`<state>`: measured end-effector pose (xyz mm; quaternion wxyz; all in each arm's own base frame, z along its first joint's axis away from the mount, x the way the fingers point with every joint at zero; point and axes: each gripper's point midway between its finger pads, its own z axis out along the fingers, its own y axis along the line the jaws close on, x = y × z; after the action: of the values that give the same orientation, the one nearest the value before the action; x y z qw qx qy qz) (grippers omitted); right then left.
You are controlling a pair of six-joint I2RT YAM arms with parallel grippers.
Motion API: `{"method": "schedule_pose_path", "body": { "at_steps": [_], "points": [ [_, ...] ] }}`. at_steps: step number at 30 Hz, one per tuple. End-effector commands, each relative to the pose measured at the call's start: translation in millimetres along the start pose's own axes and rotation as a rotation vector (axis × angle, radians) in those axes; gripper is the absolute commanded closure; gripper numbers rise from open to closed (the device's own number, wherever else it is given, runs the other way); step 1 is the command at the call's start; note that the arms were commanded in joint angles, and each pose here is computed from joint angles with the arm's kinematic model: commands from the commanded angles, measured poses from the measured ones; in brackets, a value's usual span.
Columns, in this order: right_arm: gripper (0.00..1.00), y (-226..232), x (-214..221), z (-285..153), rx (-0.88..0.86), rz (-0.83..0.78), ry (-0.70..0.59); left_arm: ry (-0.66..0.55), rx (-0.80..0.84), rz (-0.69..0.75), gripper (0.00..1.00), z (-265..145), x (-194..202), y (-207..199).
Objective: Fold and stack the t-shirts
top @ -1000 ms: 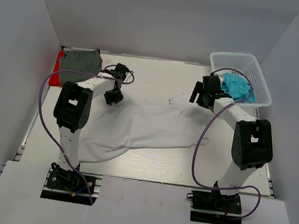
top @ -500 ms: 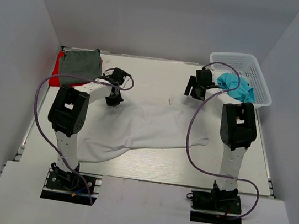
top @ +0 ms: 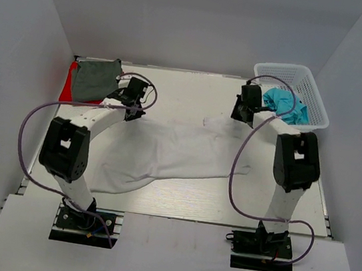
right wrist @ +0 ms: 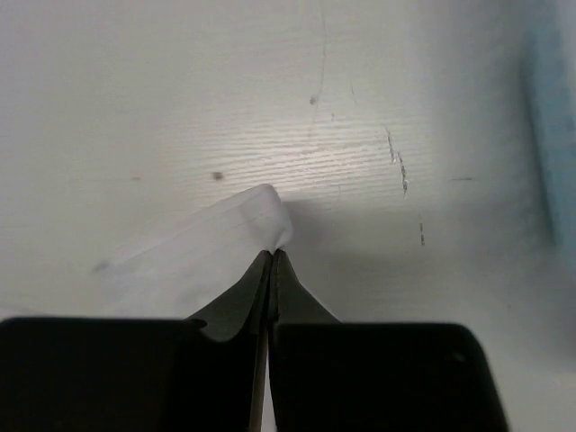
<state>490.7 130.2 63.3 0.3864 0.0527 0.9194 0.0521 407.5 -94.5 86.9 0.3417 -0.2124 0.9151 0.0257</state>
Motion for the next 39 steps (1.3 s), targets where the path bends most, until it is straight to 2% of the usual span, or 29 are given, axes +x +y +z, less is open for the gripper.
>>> {"method": "schedule_pose_path", "body": {
  "at_steps": [1,2,4,5,7,10,12,13,15,16,19,21,26,32,39],
  "points": [
    [1.00,25.1,-98.4,-82.7,-0.131,-0.002,-0.331,-0.181,0.072,-0.084,1.00,-51.0,-50.3,-2.6],
    [1.00,25.5,-117.5,-116.7,-0.154,-0.002,-0.416,-0.226,0.109,-0.111,1.00,-70.6,-59.9,0.3],
    [1.00,23.4,-123.0,-136.0,-0.162,-0.017,-0.460,-0.287,0.166,-0.131,1.00,-92.3,-71.8,0.8],
    [1.00,23.5,-133.9,-166.7,-0.182,-0.010,-0.522,-0.300,0.184,-0.134,1.00,-98.9,-67.9,2.4],
    [1.00,21.9,-143.6,-190.7,-0.196,-0.014,-0.582,-0.379,0.261,-0.167,1.00,-134.7,-83.9,6.1],
    [1.00,19.0,-164.4,-261.9,-0.244,-0.018,-0.741,-0.419,0.338,-0.181,1.00,-165.0,-88.6,9.8],
    [1.00,17.6,-171.7,-285.1,-0.251,-0.042,-0.783,-0.488,0.404,-0.216,1.00,-200.7,-100.7,16.8],
    [1.00,16.8,-177.5,-316.6,-0.274,-0.039,-0.838,-0.525,0.425,-0.217,1.00,-213.5,-106.8,19.6],
    [1.00,15.0,-186.5,-341.6,-0.280,-0.058,-0.892,-0.613,0.484,-0.248,1.00,-252.2,-121.0,29.7],
    [1.00,13.9,-191.9,-374.7,-0.305,-0.054,-0.956,-0.647,0.505,-0.256,1.00,-268.0,-127.8,33.3],
    [1.00,10.8,-202.6,-429.7,-0.330,-0.072,-1.064,-0.753,0.556,-0.288,1.00,-315.6,-145.4,48.6],
    [1.00,6.2,-206.1,-456.9,-0.330,-0.080,-1.118,-0.798,0.554,-0.299,1.00,-331.5,-154.4,55.9],
    [1.00,-10.1,-221.1,-544.9,-0.314,-0.062,-1.294,-0.908,0.714,-0.281,1.00,-406.4,-168.1,62.7],
    [1.00,-19.6,-216.2,-605.9,-0.335,-0.054,-1.343,-1.014,0.794,-0.299,1.00,-470.4,-165.6,94.7],
    [1.00,-33.1,-200.4,-662.2,-0.362,-0.028,-1.425,-1.034,0.912,-0.306,1.00,-511.6,-145.4,111.1]
  ]
}}
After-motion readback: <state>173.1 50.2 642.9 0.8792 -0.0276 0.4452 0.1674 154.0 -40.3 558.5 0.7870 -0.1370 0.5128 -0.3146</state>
